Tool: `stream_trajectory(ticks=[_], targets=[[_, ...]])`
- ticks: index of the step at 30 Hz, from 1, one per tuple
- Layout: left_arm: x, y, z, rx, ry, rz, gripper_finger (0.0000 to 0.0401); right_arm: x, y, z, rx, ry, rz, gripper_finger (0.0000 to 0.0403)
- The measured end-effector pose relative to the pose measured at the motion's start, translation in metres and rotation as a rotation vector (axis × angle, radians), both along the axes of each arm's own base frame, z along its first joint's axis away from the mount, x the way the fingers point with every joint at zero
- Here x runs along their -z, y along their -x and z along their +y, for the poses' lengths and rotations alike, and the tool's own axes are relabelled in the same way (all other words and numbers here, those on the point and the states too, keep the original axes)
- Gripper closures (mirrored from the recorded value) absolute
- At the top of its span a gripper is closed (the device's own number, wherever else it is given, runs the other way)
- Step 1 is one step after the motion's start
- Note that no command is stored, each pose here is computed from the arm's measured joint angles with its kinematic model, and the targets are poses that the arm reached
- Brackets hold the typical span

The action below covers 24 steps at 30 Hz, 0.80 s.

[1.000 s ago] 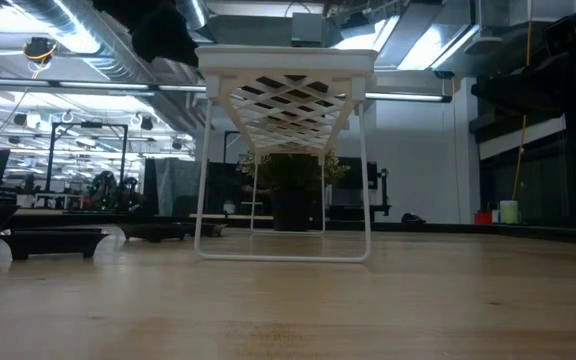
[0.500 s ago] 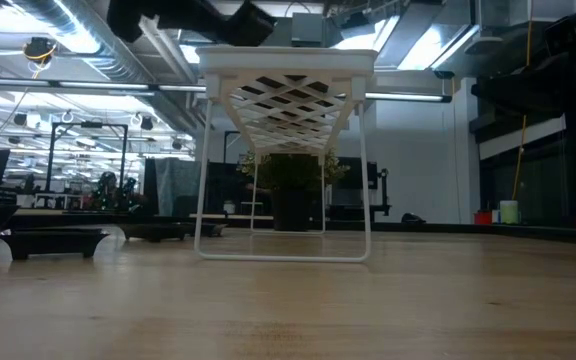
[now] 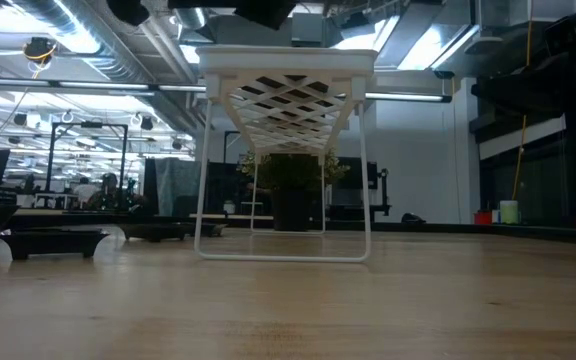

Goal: Pick & Place Mini shaped plates
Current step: Stack the square plate on top of the square plate on the shelf

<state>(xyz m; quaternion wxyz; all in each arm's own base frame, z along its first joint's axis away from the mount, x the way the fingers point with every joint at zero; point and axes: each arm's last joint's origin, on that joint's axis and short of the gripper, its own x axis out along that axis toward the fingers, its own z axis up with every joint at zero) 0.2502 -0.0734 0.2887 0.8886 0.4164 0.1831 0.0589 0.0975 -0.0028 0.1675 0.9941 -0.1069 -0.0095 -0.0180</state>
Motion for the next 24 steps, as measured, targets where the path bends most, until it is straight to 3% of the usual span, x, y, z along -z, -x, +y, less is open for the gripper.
stream_trajectory(ticks=[11, 18, 24], targets=[[0.006, -0.036, -0.031, 0.055, -0.01, 0.072, 0.0399, 0.0, 0.0, 0.0, 0.0, 0.0, 0.0, 0.0301], [0.021, -0.045, -0.044, 0.047, -0.031, 0.12, 0.0398, 0.0, 0.0, 0.0, 0.0, 0.0, 0.0, 0.0301], [0.035, -0.047, -0.048, 0.001, 0.018, 0.165, 0.0398, 0.0, 0.0, 0.0, 0.0, 0.0, 0.0, 0.0301]])
